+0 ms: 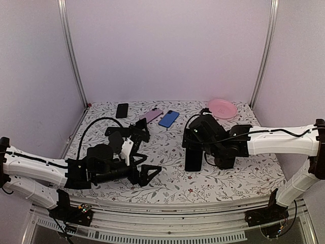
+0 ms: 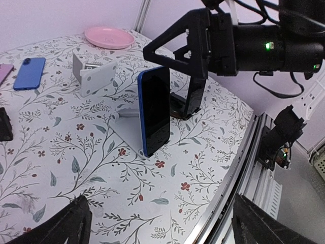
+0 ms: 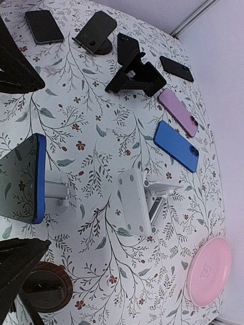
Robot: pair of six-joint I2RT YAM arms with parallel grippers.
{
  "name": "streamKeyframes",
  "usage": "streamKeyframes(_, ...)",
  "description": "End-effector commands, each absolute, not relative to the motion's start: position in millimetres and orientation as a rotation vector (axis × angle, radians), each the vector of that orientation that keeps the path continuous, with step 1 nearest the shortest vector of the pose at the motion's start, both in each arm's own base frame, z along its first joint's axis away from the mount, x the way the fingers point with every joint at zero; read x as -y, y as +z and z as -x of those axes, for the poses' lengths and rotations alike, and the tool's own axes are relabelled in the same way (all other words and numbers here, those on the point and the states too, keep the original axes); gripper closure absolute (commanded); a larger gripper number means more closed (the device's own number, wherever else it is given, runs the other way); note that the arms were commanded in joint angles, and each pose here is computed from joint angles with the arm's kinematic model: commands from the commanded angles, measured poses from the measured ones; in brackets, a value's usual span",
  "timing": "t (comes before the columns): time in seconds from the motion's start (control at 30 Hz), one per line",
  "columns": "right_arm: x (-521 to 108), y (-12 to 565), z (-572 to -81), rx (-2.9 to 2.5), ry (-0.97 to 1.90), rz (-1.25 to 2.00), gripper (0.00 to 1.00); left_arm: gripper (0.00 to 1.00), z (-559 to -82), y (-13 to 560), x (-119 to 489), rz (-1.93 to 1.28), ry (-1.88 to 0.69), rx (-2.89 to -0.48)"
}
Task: Place the phone on the phone stand
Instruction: Place the phone on the phone stand, then move the phone stand to the center of the board.
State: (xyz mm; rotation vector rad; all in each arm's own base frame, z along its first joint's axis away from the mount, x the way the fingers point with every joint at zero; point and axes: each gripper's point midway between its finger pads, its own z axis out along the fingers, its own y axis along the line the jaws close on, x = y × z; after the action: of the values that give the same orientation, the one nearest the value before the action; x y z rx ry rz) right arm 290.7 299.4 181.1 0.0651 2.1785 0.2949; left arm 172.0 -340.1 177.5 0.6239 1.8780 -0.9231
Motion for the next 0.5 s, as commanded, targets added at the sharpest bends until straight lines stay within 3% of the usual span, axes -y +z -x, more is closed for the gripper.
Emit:
streamKeyframes(0.0, -290, 195, -284, -2.153, 0.308, -0.075, 0.01, 0.04, -178, 184, 332, -0.579, -0.929, -1.864)
streamKeyframes(0.47, -275, 243, -277, -2.053, 0.362, -0.011, 0.01, 0.03, -223, 184, 284, -0.326, -0.807, -1.946)
